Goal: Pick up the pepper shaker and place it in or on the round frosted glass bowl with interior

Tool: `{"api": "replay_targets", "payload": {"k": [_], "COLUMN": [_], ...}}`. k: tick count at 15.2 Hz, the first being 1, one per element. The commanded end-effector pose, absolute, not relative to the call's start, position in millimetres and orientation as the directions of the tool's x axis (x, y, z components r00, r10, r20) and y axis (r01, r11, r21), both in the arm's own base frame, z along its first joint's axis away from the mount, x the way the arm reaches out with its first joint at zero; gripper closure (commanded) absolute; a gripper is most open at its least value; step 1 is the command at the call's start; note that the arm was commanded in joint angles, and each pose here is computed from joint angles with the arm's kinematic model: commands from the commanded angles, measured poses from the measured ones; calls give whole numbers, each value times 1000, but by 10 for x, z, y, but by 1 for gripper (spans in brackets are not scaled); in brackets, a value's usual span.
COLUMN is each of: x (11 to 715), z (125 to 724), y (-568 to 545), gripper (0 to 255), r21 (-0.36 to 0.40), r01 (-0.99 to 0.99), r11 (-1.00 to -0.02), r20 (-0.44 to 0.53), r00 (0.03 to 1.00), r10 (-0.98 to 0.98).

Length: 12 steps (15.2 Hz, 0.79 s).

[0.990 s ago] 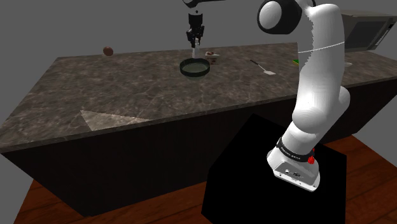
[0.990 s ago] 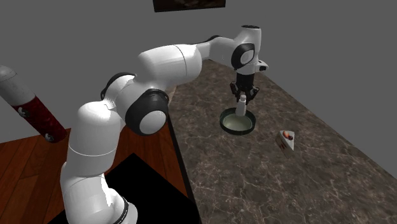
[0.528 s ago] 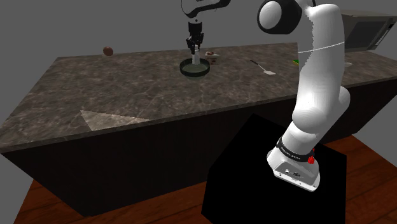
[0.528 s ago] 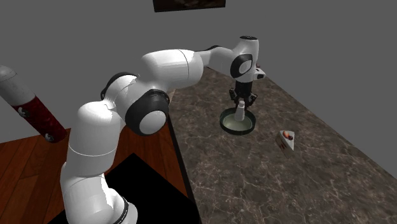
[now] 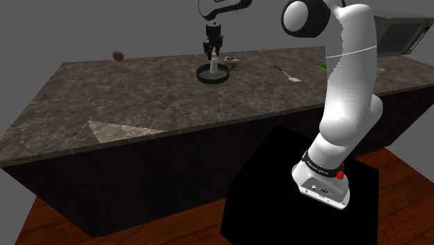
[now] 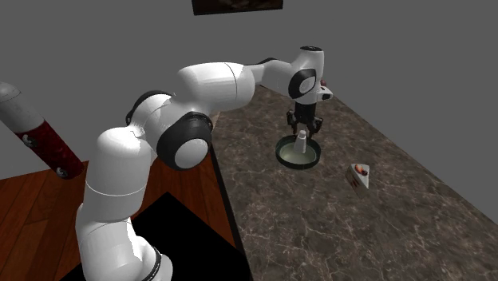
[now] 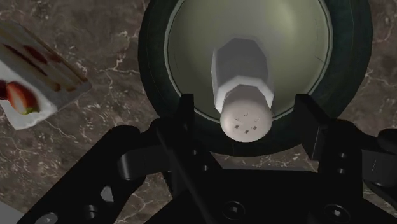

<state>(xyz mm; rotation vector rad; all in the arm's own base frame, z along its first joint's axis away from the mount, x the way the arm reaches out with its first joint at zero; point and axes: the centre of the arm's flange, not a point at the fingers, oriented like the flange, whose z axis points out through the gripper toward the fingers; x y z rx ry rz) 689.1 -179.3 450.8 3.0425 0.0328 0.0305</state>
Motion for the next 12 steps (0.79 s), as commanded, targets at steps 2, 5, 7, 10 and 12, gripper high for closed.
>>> {"api": "replay_targets", "payload": {"k": [2, 5, 7, 10, 12], "x": [6891, 6891, 6886, 6881, 6881], "z": [4508, 4508, 4771, 5006, 5006], "y": [-1793, -1793, -1767, -1743, -1743], "gripper": [0, 0, 0, 0, 0], "r21": [99, 99, 99, 99, 99], "r01": [21, 21, 21, 21, 21], "r11": [-995, -995, -995, -995, -995], "r20": [19, 19, 19, 19, 19], "r00": [1000, 1000, 1000, 1000, 1000], "r10": [23, 23, 23, 23, 23]}}
